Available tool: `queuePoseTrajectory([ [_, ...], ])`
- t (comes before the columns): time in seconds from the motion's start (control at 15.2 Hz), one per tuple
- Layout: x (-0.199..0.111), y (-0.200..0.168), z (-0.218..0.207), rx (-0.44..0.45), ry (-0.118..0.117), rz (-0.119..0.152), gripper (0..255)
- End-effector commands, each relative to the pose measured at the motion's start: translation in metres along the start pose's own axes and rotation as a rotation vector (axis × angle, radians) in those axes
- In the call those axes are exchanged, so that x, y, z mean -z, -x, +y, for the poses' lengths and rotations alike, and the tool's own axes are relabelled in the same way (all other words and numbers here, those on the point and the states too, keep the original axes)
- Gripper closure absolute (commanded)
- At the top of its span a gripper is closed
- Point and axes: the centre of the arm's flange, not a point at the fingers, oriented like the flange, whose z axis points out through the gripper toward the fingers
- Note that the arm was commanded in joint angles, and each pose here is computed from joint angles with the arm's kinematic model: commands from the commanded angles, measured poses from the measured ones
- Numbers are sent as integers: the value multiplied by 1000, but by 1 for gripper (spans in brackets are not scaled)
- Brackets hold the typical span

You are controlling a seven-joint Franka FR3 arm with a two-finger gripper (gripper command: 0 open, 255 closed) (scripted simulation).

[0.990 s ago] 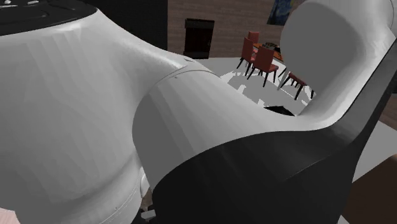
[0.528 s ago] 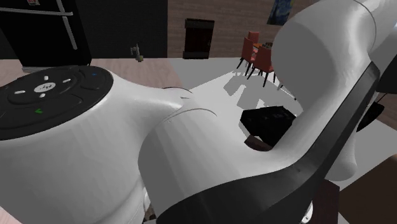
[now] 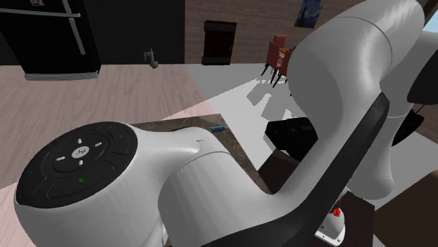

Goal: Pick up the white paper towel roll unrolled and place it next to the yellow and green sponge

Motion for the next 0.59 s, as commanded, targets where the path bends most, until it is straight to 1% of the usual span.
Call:
queuePoseTrajectory([
  [0.0, -11, 0, 0, 0, -1, 0, 255],
  [0.07, -15, -1, 0, 0, -1, 0, 255],
  [0.53, -15, -1, 0, 0, -1, 0, 255],
])
